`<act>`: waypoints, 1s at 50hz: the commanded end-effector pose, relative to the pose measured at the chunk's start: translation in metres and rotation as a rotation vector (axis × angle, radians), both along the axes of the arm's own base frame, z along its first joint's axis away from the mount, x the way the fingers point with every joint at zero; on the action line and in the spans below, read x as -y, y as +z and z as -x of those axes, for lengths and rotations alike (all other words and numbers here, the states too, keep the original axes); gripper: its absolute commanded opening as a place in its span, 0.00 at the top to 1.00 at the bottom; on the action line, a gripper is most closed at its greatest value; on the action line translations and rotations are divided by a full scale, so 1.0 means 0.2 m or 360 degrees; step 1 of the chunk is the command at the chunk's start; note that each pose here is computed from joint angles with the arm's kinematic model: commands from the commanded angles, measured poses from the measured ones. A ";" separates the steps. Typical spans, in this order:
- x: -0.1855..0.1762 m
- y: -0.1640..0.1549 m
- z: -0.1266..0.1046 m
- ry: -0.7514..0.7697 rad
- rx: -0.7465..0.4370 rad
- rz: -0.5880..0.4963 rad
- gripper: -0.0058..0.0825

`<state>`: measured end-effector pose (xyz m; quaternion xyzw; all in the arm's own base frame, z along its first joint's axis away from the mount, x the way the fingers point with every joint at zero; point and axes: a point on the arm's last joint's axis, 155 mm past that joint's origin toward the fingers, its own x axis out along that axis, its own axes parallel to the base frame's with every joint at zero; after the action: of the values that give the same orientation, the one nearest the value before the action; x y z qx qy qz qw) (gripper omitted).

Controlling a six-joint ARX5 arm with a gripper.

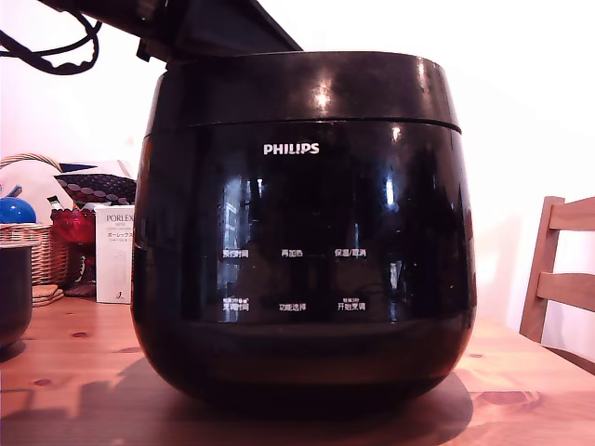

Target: Open the rice cooker by pressing the large metal button on the top of its lid with medium force

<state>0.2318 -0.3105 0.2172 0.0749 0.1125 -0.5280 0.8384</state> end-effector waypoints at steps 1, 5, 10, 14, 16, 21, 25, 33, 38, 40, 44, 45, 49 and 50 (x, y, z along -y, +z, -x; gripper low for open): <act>-0.03 -0.18 0.01 0.0012 -0.0111 -0.0120 0.96; -0.03 -0.19 0.02 0.0012 -0.0126 -0.0136 0.96; -0.04 -0.22 0.03 0.0012 -0.0156 -0.0165 0.96; -0.05 -0.24 0.03 0.0012 -0.0175 -0.0190 0.96; -0.05 -0.25 0.03 0.0011 -0.0178 -0.0194 0.96; -0.05 -0.25 0.03 0.0012 -0.0178 -0.0194 0.96; -0.05 -0.26 0.04 0.0012 -0.0189 -0.0205 0.96; -0.08 -0.31 0.03 0.0053 -0.0224 -0.0259 0.96; -0.09 -0.33 0.02 0.0059 -0.0236 -0.0273 0.96; -0.09 -0.33 0.02 0.0060 -0.0238 -0.0275 0.96; -0.08 -0.35 0.02 0.0059 -0.0249 -0.0286 0.96; -0.08 -0.35 0.02 0.0059 -0.0252 -0.0288 0.96; -0.08 -0.37 0.02 0.0058 -0.0267 -0.0304 0.96; -0.08 -0.38 0.02 0.0058 -0.0270 -0.0309 0.96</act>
<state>0.2323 -0.3060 0.2077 0.0856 0.1437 -0.5189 0.8383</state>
